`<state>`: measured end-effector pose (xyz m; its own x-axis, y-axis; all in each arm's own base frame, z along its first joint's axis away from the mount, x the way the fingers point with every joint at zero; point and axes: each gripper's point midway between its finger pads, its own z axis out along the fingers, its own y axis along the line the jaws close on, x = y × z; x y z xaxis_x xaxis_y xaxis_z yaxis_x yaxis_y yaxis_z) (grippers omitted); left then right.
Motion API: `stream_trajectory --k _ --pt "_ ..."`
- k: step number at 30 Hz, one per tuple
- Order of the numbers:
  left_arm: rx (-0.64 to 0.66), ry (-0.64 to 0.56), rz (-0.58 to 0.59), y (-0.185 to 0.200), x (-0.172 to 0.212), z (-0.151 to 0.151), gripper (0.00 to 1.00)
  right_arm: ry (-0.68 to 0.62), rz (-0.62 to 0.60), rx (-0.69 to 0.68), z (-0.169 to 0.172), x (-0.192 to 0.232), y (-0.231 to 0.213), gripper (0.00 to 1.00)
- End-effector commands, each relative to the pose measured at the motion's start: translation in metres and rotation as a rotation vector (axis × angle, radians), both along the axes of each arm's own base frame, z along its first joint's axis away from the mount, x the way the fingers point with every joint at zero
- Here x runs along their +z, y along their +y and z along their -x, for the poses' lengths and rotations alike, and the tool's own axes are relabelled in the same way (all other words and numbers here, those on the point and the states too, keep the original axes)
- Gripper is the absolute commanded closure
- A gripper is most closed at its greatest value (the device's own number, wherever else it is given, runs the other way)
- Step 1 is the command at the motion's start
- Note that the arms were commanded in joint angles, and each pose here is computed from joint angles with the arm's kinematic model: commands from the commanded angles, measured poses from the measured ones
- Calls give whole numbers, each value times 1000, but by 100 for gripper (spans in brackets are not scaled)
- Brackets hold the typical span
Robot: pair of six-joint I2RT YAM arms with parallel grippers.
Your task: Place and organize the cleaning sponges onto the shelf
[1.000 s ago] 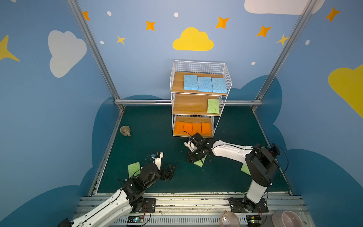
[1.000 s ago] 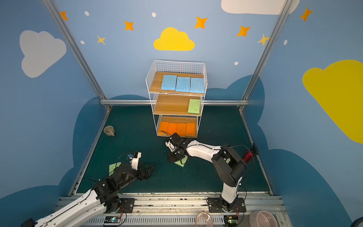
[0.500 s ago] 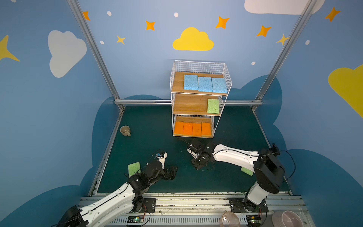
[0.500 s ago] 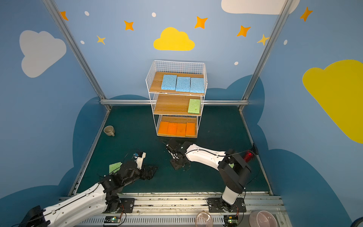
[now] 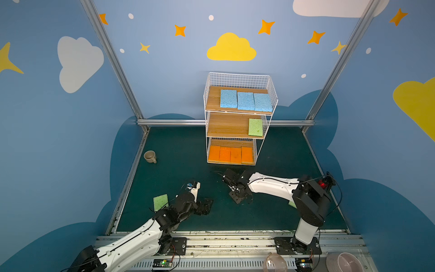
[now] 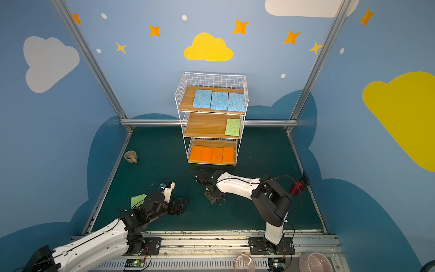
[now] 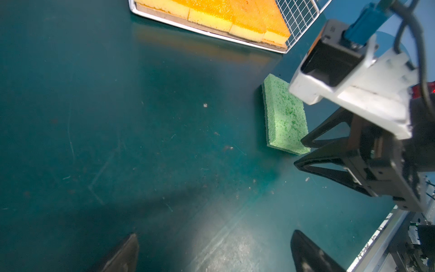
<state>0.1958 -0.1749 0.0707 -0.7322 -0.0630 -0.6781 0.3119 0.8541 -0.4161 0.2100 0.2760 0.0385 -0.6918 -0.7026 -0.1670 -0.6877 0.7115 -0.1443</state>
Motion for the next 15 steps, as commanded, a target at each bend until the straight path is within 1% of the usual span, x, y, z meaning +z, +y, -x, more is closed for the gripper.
stream_trajectory --k 1,7,15 --pt "-4 -39 15 -5 14 -7 0 -29 11 26 -2 10 3 61" --pt "-4 -36 19 -6 13 -8 0 -38 -15 36 -1 22 4 60" --pt "2 -29 16 -4 11 -8 0 -12 25 38 -4 -4 4 61"
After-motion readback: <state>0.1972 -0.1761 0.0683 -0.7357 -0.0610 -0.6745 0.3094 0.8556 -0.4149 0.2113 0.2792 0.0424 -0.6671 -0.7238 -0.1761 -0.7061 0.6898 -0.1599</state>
